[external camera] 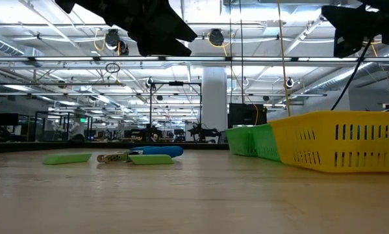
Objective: Pick & Place School Supplies
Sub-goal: Put the blue pliers into the yellow bin
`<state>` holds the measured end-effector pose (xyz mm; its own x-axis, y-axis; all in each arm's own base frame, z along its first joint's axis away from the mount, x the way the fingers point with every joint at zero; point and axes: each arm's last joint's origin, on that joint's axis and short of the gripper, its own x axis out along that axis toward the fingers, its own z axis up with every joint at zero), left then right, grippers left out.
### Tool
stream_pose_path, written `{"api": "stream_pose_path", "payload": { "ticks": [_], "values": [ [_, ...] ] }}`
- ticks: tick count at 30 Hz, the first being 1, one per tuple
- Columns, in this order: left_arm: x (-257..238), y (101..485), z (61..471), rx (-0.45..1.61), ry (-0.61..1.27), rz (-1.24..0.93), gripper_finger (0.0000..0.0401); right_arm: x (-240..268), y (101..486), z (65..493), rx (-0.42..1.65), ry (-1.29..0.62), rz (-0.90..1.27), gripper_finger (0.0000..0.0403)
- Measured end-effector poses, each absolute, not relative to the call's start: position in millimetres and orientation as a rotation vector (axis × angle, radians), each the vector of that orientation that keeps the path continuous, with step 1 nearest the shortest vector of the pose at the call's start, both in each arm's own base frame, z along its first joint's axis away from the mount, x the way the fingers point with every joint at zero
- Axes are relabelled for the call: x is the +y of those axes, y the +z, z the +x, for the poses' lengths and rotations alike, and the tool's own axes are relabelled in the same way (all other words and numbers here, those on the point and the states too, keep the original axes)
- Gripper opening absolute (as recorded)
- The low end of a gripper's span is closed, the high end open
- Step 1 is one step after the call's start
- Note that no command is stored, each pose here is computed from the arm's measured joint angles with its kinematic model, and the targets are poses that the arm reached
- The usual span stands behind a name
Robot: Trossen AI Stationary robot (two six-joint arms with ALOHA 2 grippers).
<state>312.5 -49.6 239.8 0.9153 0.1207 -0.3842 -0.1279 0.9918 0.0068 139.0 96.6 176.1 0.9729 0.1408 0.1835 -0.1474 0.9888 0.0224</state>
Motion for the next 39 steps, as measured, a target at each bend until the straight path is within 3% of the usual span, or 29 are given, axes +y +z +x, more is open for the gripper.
{"api": "stream_pose_path", "payload": {
  "ticks": [7,31,39],
  "values": [
    [-50,240,313,0.392,0.125,-0.01,0.0289,98,178,138,-0.193,0.226,0.112,0.0179],
    [-50,246,315,0.324,0.117,-0.01,0.029,98,176,138,-0.169,0.226,0.101,0.0175],
    [-50,235,310,0.446,0.154,-0.074,0.0289,98,175,138,-0.165,0.226,0.1,0.0173]
  ]
}}
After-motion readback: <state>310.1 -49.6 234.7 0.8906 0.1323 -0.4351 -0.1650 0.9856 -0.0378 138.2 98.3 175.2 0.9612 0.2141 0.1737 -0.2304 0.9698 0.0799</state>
